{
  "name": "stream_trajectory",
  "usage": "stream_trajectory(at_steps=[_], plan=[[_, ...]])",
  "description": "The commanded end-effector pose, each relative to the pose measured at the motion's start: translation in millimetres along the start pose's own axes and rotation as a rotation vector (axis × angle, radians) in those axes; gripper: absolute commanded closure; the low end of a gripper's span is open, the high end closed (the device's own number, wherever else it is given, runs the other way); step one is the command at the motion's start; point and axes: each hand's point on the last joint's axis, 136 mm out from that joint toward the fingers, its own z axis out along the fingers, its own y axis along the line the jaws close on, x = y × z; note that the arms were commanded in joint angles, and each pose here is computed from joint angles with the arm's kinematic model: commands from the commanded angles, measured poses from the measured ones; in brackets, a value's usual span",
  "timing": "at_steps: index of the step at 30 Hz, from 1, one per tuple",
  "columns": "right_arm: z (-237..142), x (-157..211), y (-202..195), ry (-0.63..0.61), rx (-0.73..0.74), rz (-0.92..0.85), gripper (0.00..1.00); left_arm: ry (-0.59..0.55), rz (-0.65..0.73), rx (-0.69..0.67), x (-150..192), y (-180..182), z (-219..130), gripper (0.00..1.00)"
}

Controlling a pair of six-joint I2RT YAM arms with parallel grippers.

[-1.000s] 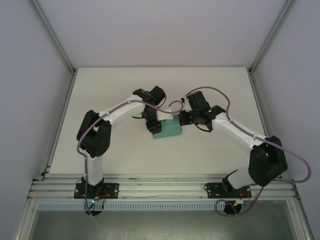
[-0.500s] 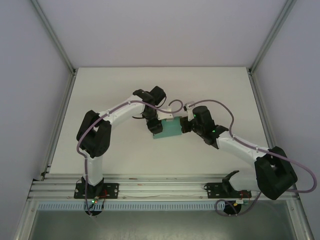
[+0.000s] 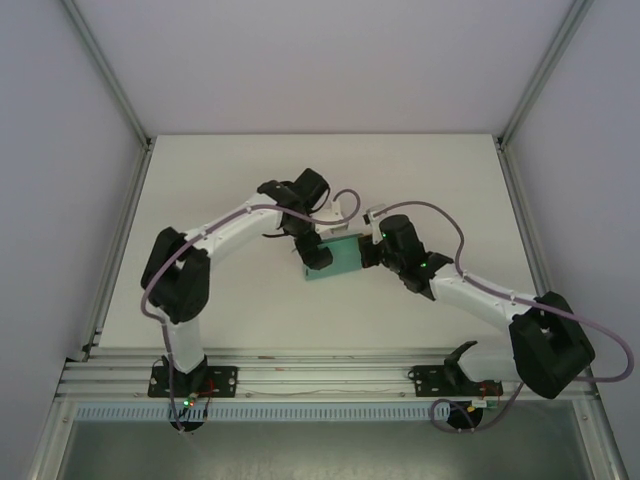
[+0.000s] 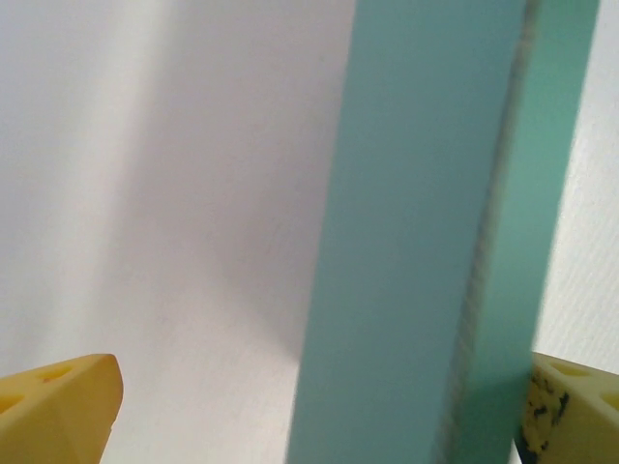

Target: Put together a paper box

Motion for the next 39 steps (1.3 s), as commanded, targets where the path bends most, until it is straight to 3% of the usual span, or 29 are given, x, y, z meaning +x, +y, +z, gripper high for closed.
stream_trajectory(at_steps=[1, 5, 9, 15, 24, 26, 28, 33, 39], plan=[[0.3, 25.2, -15.0, 0.122, 0.13, -0.019, 1.0, -0.072, -0.164, -0.187, -1.7, 24.3, -29.4, 0.0], [1.3, 21.7, -10.5, 0.134, 0.161, -0.021, 1.0, -0.094, -0.348, -0.318, 20.2, 36.7, -45.2, 0.0], [4.5, 20.5, -7.8, 0.16, 0.178, -0.011, 1.0, -0.132, -0.46, -0.323, 37.4, 36.4, -49.5, 0.03], [5.9, 21.4, -4.7, 0.189, 0.184, -0.021, 1.0, -0.126, -0.513, -0.232, 43.2, 28.8, -43.8, 0.52], [6.5, 23.9, -2.2, 0.215, 0.179, -0.03, 1.0, -0.158, -0.456, -0.176, 26.0, 27.9, -34.7, 0.59], [5.9, 23.1, -2.7, 0.217, 0.182, -0.029, 1.0, -0.147, -0.458, -0.174, 25.7, 28.6, -32.3, 0.7], [5.4, 23.0, -2.5, 0.219, 0.182, -0.029, 1.0, -0.132, -0.473, -0.163, 25.6, 27.7, -31.4, 0.9], [5.0, 27.4, -1.2, 0.236, 0.184, -0.033, 1.0, -0.163, -0.493, -0.105, 19.6, 18.8, -29.6, 0.92], [2.7, 30.4, -1.1, 0.238, 0.217, -0.057, 1.0, -0.166, -0.539, -0.106, 19.5, 19.9, -30.8, 1.0]])
